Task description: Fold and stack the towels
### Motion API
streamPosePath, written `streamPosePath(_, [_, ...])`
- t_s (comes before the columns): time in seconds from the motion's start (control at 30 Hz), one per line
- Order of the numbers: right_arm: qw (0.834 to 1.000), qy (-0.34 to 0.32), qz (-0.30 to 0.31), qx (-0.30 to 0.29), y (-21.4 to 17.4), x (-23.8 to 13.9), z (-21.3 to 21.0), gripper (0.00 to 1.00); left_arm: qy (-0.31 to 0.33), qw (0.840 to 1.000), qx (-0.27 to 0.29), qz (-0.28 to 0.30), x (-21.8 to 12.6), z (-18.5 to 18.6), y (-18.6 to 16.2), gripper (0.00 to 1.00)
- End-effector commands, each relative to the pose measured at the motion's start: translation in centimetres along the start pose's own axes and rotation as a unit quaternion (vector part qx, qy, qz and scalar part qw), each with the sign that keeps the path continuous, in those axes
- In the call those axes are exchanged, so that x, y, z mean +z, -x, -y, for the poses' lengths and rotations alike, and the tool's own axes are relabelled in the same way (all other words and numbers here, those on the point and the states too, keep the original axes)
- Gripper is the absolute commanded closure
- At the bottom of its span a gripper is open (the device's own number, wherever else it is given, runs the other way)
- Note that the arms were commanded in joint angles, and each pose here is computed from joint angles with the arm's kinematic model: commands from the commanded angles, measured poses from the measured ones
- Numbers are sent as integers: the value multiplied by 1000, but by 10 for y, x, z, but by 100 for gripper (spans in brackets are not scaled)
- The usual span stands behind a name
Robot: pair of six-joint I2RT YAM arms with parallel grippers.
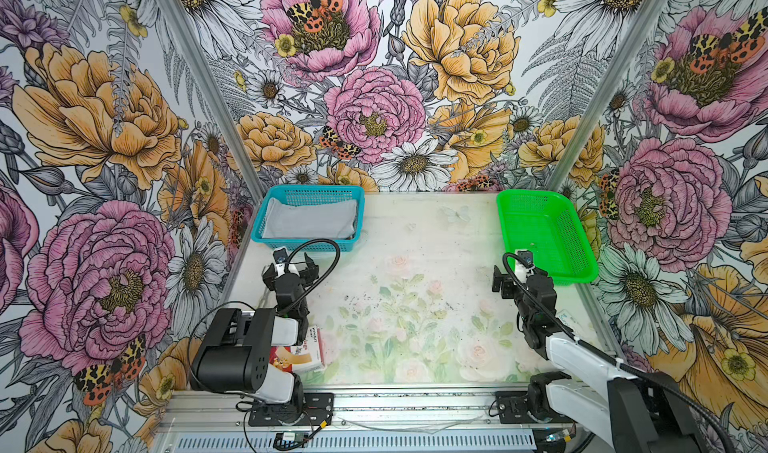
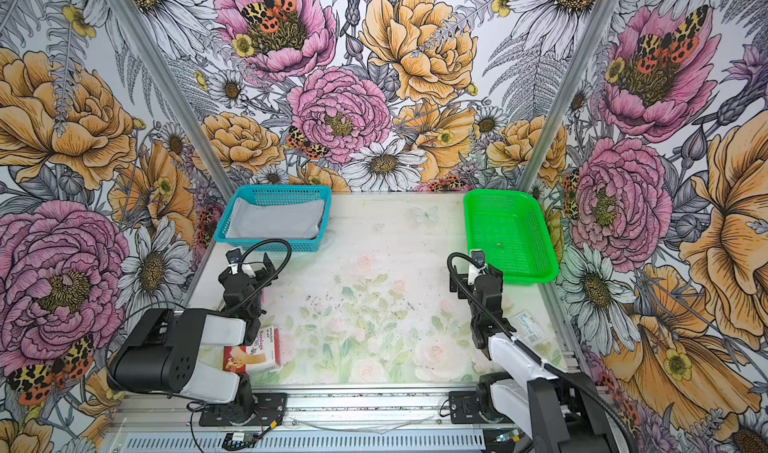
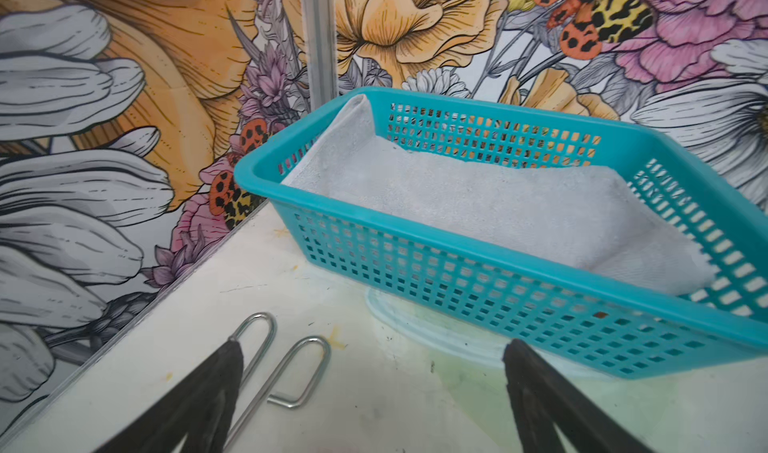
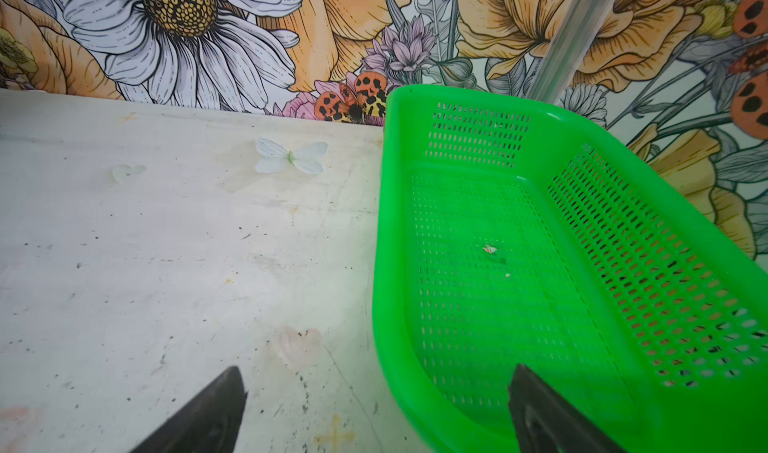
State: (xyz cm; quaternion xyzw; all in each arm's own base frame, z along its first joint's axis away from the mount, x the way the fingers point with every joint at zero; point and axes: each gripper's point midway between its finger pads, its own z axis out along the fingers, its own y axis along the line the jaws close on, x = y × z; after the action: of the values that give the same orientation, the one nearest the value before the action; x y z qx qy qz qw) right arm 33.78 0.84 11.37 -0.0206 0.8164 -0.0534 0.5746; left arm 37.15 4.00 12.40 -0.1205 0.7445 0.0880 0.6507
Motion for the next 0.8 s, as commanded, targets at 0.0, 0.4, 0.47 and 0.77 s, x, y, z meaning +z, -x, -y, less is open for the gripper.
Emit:
streamPosePath(0.0, [994,9,109,4,43,5,-3,0,-53,997,30,49,-7,26,16,1])
streamPosePath(0.4, [993,-11,105,50,23,40,24,0,-68,995,18,75,-21,21,18,1])
streamPosePath(0.47, [995,-24,58,75,19,52,36,1,-96,992,26,74,-22,31,17,1])
streamPosePath(0.77, [991,26,130,23,22,23,9,0,-179,979,67,77,-32,59,13,1])
